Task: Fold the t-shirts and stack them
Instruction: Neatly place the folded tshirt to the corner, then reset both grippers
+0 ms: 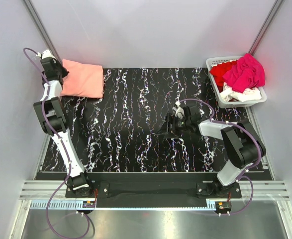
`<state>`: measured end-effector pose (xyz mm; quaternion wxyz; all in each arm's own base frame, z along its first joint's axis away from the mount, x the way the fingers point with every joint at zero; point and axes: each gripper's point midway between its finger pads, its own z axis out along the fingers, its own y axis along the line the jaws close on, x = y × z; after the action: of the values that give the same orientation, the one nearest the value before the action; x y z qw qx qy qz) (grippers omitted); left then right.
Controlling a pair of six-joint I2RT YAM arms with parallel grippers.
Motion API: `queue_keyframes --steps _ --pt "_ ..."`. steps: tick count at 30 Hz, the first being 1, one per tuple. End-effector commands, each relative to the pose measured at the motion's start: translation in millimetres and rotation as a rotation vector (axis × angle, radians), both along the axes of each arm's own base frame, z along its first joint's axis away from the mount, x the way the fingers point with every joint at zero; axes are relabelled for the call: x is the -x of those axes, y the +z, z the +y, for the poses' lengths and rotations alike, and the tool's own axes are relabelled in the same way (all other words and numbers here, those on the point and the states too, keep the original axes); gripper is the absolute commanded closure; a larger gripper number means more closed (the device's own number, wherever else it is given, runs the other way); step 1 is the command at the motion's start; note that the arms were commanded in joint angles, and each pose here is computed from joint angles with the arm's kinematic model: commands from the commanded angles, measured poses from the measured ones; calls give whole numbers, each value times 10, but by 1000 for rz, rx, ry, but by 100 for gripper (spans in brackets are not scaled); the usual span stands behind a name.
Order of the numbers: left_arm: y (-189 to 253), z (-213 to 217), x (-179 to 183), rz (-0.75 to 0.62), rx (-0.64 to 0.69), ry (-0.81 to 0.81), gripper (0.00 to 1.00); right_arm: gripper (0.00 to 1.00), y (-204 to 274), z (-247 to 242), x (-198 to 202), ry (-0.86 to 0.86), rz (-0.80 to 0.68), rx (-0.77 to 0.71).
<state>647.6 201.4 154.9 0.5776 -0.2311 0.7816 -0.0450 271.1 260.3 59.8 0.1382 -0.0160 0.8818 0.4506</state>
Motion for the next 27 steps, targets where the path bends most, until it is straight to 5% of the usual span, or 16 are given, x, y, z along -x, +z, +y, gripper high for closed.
queue_keyframes --steps 1,7,10,11,14,27 --pt "988 304 -40 -250 -182 115 96 21 104 15 -55 3 -36 -37" --pt "1012 513 0 -236 -288 218 90 22 102 15 -59 4 -34 -44" --pt "895 563 23 -195 -314 247 59 21 102 14 -62 1 -30 -46" --pt "868 607 56 -178 -314 276 26 22 104 19 -61 3 -31 -45" --pt "842 642 98 -153 -300 306 1 22 95 12 -64 2 -30 -43" --pt "295 186 613 -51 28 287 1 21 77 -9 -71 -14 -29 -29"
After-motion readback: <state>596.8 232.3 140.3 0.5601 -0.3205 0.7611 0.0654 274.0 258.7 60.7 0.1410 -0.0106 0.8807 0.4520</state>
